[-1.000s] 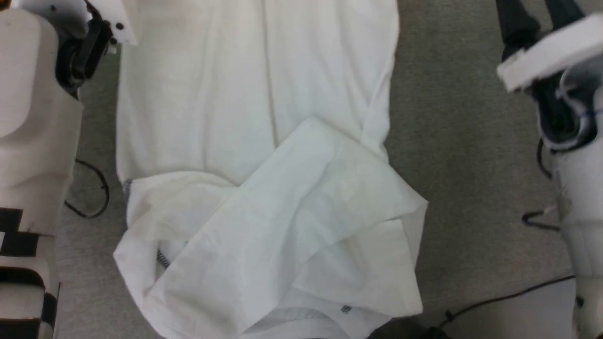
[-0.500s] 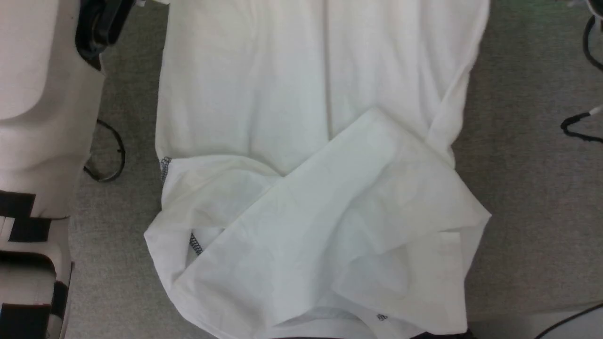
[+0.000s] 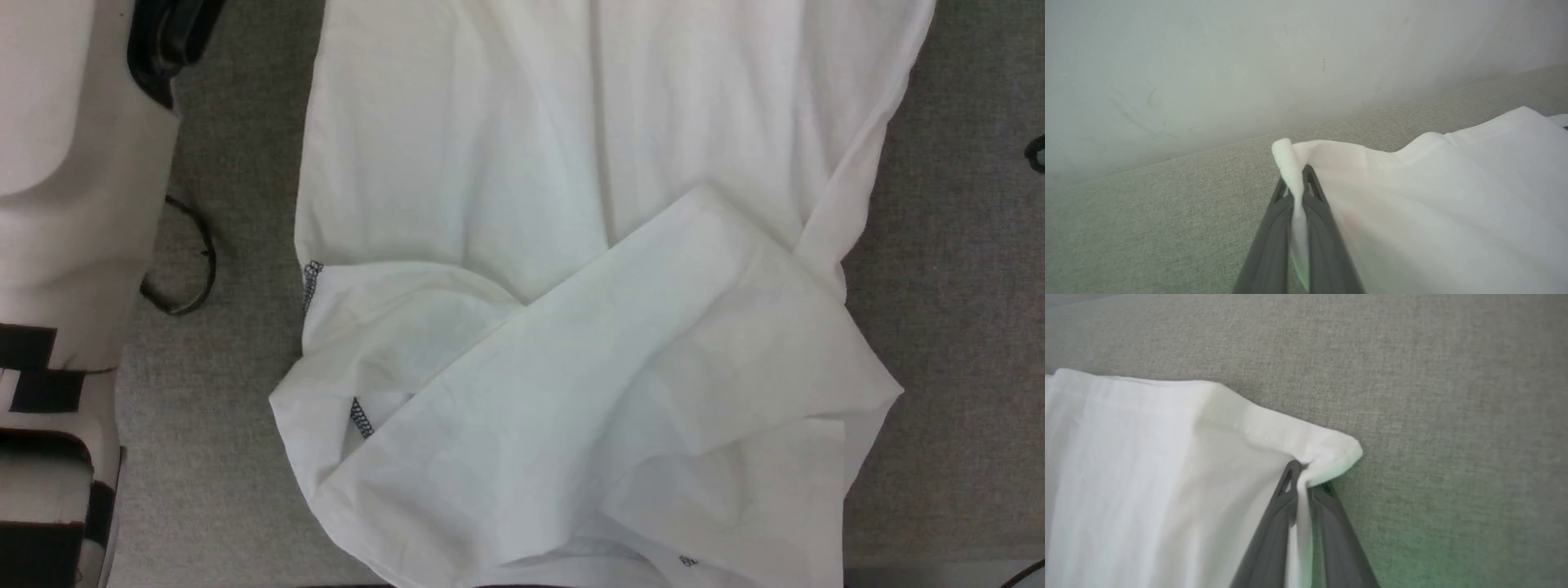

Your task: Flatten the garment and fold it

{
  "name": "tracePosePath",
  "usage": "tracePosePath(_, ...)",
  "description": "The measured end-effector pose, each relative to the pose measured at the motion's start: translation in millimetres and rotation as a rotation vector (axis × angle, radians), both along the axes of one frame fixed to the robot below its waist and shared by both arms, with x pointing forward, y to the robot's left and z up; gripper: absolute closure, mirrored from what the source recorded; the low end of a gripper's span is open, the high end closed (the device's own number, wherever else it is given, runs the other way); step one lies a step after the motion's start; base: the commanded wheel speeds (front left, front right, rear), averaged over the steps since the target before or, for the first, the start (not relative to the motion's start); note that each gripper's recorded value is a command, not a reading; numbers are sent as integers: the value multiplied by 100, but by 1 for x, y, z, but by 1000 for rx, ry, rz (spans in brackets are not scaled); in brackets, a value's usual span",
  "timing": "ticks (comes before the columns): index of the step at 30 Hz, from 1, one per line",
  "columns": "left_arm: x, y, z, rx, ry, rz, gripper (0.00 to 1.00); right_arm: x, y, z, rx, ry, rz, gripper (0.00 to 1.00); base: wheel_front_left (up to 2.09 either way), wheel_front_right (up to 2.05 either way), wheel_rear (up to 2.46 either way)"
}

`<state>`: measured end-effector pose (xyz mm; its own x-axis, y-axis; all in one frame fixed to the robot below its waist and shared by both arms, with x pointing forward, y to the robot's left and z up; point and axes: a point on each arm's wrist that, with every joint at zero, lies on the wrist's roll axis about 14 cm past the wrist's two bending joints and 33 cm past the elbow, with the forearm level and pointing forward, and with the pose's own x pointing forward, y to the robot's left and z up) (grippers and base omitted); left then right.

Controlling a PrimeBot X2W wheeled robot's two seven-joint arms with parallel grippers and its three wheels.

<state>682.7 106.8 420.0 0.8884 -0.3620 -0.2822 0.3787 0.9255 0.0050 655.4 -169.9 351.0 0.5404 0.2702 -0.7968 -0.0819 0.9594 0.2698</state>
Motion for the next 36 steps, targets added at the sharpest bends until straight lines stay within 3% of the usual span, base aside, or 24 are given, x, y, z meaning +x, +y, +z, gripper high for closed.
tracePosePath(9, 2, 10, 31, -11, -79, 23, 100, 8, -12, 34, -39, -231, -34, 100, 0, 0, 0)
tracePosePath(16, 1, 23, 88, -33, -204, 72, 100, 23, -43, 128, -58, -558, -121, 100, 0, 0, 0)
tracePosePath(23, -13, 26, 154, -98, -348, 94, 100, 9, -50, 204, -65, -789, -145, 100, 0, 0, 0)
tracePosePath(27, -40, 31, 156, -164, -342, 131, 100, -17, -44, 206, -63, -818, -117, 100, 0, 0, 0)
tracePosePath(36, -138, 58, 122, -295, -279, 279, 100, -110, -18, 167, 12, -789, -37, 100, 0, 0, 0)
